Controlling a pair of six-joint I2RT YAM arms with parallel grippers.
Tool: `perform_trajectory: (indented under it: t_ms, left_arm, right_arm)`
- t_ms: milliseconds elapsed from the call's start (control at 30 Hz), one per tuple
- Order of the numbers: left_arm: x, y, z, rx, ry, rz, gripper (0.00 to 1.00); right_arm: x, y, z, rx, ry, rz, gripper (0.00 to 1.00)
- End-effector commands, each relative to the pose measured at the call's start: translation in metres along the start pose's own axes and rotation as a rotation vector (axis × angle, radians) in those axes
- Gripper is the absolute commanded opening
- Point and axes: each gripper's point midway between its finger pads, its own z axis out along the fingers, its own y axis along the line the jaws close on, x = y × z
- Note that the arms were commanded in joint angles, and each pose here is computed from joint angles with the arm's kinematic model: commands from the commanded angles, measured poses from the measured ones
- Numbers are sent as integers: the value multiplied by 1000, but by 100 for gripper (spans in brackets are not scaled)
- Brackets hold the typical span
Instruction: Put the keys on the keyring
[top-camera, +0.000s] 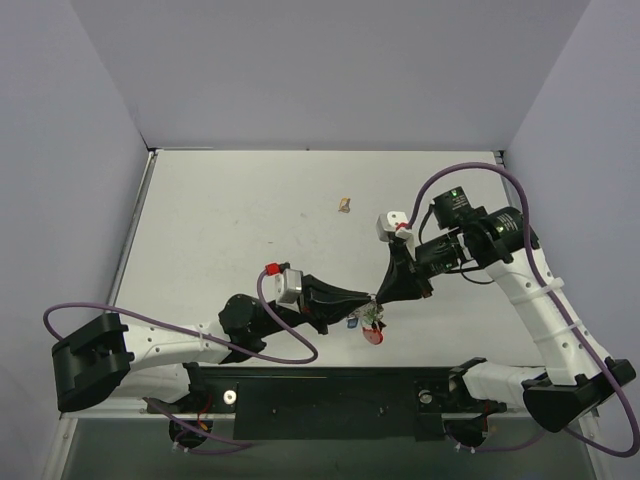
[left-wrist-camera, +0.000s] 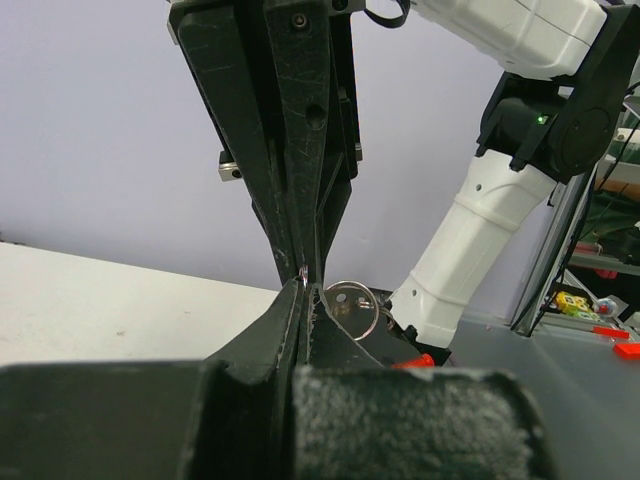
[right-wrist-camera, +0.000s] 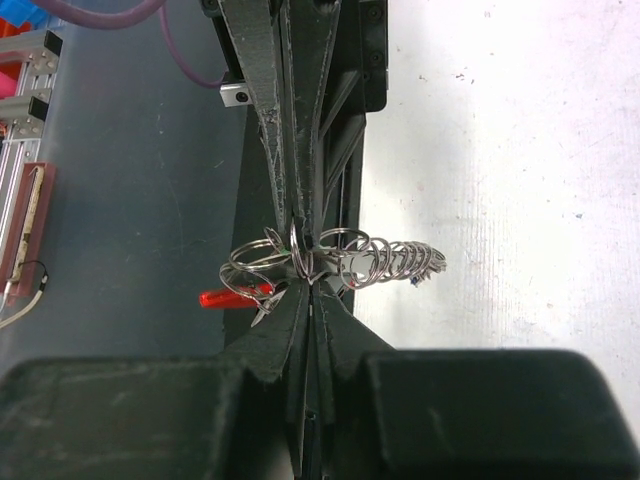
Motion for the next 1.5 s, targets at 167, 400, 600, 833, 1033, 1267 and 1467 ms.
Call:
perform_trajectory:
  t_ms: [167, 400, 600, 833, 1033, 1267, 1467]
  left_arm:
    - [-67, -17, 3, 55, -245, 10, 0]
    - [-74, -18, 4, 66, -284, -9, 0]
    - [-78, -18, 5, 76, -310, -36, 0]
    - [-74, -17, 6, 76, -283, -49, 0]
    - [-67, -15, -3, 56, -246, -51, 0]
    - [-65, -19, -6, 78, -224, -48, 0]
    - [-66, -23, -8, 102, -224, -54, 0]
  right_arm:
    - [-3, -14, 7, 68, -8, 53, 0]
    - [-9, -11, 5, 79, -27, 64, 0]
    - [-10, -16, 9, 91, -51, 105, 0]
    - [-23, -14, -4, 132, -88, 103, 10]
    - [-24, -1, -17, 130, -69, -5, 25]
    - [-18, 19, -17, 19, -47, -165, 38]
    - [-15, 27, -8, -58, -25, -234, 38]
